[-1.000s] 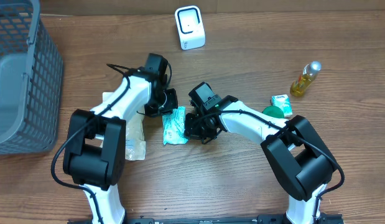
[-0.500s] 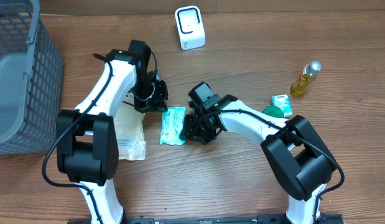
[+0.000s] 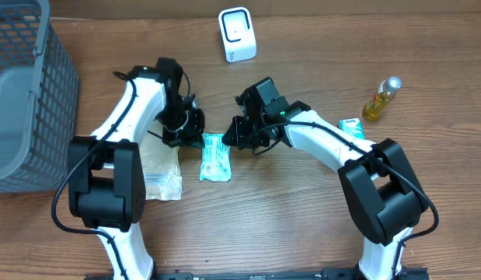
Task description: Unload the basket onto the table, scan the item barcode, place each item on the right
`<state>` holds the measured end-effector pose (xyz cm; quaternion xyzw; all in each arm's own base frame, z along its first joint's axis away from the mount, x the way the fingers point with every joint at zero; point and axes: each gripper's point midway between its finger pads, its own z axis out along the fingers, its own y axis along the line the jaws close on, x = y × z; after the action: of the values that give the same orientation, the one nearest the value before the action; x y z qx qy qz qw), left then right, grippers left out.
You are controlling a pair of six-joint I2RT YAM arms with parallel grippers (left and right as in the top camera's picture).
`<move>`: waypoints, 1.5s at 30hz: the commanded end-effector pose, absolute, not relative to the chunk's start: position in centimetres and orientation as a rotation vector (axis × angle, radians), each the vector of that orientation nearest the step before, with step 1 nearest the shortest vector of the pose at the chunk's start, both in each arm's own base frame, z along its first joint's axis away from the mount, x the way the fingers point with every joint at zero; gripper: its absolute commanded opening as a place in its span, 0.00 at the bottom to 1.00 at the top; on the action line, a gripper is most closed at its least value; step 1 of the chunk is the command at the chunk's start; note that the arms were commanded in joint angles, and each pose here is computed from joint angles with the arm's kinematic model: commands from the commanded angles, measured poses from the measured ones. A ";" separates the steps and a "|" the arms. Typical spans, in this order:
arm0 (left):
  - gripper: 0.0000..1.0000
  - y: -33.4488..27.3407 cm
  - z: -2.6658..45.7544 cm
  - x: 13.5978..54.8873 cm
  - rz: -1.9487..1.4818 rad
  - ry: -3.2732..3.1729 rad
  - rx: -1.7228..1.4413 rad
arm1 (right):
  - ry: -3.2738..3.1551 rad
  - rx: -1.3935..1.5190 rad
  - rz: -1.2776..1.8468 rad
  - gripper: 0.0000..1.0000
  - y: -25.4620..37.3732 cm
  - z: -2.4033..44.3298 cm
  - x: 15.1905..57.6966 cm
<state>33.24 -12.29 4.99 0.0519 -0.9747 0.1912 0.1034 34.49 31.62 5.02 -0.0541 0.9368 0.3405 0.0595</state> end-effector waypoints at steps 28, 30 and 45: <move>0.04 -10.7 -0.9 28.8 0.410 -2.814 0.186 | 2.840 -0.163 0.951 0.08 32.0 2.0 35.7; 0.04 -10.6 0.2 29.9 0.421 -2.831 0.189 | 2.820 -0.171 0.972 0.10 32.2 3.0 35.9; 0.04 -12.0 3.1 28.1 0.423 -2.734 0.071 | 2.808 -0.143 0.970 0.15 31.2 4.5 36.3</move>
<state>30.14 -11.27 4.18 0.0533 -0.9745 0.1511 0.1570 35.23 30.63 1.83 -0.0400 0.9486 0.3092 0.0542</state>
